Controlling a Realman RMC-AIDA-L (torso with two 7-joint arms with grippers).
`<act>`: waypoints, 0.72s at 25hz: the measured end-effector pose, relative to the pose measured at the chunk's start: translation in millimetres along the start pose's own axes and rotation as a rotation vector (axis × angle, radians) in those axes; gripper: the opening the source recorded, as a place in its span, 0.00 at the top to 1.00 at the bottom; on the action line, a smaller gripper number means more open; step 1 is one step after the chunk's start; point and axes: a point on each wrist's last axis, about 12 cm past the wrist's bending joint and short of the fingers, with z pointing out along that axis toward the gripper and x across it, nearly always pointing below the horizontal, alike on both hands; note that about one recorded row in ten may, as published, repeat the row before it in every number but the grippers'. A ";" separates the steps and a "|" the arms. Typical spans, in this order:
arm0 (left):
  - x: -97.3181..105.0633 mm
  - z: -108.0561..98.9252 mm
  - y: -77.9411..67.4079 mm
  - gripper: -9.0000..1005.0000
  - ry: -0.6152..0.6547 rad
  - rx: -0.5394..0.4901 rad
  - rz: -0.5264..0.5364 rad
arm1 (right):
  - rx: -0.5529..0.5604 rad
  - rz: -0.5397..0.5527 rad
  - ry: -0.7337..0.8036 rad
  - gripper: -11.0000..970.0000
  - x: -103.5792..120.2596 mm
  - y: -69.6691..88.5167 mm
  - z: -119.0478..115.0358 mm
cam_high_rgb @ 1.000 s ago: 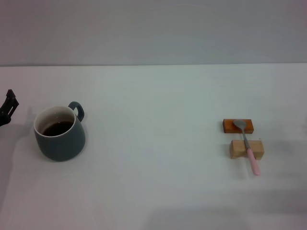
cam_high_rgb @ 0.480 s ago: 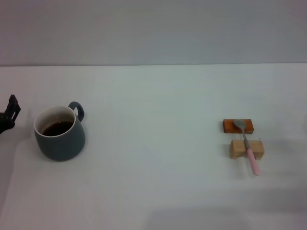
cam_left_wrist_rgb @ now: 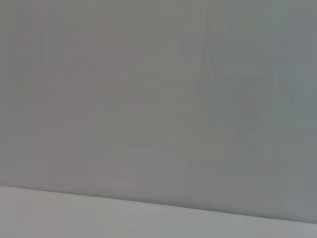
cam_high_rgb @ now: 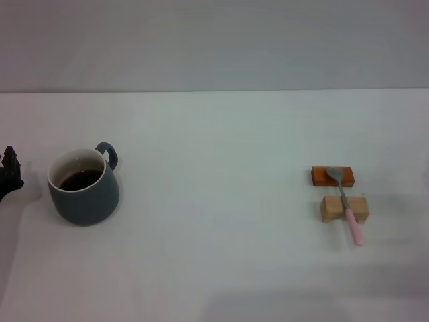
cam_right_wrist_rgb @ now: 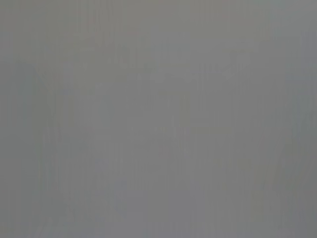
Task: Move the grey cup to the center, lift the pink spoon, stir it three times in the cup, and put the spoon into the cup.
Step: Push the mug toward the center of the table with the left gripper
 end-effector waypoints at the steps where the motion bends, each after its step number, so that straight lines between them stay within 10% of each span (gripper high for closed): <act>1: 0.0 0.0 0.0 0.49 0.000 0.000 0.000 | 0.000 0.000 0.000 0.15 0.0 0.0 0.0; 10: 3.8 0.0 -14.2 0.98 0.025 0.091 0.038 | 0.000 0.004 -0.008 0.15 -1.7 0.8 1.8; 18: 5.0 1.0 -29.9 0.99 0.037 0.179 0.038 | -0.004 0.006 -0.016 0.15 -3.5 2.1 4.4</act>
